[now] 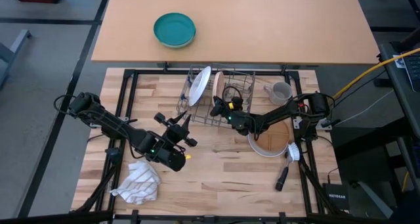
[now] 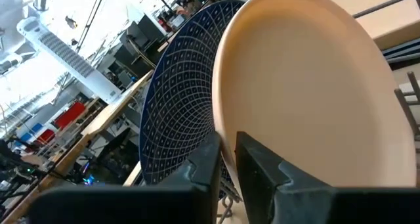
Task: Sort dishes
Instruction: Put the light orange plate in the dish rack, then put the brown plate in the dish rack
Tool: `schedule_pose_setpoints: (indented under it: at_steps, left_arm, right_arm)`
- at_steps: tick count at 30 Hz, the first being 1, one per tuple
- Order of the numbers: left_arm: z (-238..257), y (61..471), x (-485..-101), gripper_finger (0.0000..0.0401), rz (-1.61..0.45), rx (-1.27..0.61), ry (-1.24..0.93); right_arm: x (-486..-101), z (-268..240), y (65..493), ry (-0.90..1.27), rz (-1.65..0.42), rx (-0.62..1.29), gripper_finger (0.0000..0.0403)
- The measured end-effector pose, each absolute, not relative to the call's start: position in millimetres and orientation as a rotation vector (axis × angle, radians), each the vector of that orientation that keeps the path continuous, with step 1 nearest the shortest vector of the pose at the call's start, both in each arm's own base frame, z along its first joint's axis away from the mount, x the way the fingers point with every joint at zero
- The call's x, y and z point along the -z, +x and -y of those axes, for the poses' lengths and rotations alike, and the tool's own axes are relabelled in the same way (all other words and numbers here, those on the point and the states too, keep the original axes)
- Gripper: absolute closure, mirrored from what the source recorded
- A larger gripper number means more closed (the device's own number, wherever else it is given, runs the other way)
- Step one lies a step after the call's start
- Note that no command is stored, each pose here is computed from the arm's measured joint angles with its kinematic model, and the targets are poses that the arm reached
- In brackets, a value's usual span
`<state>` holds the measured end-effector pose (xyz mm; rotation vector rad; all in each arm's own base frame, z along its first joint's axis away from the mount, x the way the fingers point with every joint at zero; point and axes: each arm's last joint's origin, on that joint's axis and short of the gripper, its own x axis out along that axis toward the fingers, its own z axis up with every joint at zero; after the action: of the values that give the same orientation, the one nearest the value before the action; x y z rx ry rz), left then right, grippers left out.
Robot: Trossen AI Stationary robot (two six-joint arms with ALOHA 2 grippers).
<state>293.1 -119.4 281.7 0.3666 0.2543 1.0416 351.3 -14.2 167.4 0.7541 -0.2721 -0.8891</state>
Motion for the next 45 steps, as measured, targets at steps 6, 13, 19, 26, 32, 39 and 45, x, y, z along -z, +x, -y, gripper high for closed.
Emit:
schedule_pose_setpoints:
  at_steps: [6,13,19,26,32,39,45]
  left_arm:
    - [119,293,-282,0.0317,-0.255,-1.042,0.368]
    - [119,293,-282,0.0317,-0.265,-1.040,0.384]
    - [119,293,-282,0.0317,-0.264,-1.040,0.384]
    - [119,293,-282,0.0317,-0.265,-1.040,0.384]
    - [119,293,-282,0.0317,-0.265,-1.040,0.384]
    - [119,293,-282,0.0317,-0.265,-1.040,0.384]
    - [119,293,-282,0.0317,-0.265,-1.040,0.384]
  right_arm:
    - [-167,14,351,0.734,0.261,0.891,0.0340]
    - [-166,14,351,0.727,0.249,0.897,0.0270]
    - [-166,14,351,0.724,0.248,0.896,0.0233]
    - [-166,10,349,0.633,0.233,0.955,0.0231]
    - [-176,-6,346,0.545,0.210,0.951,0.0231]
    - [-205,-30,339,0.277,0.104,0.827,0.0230]
    - [-248,-59,319,-0.005,0.069,0.689,0.0230]
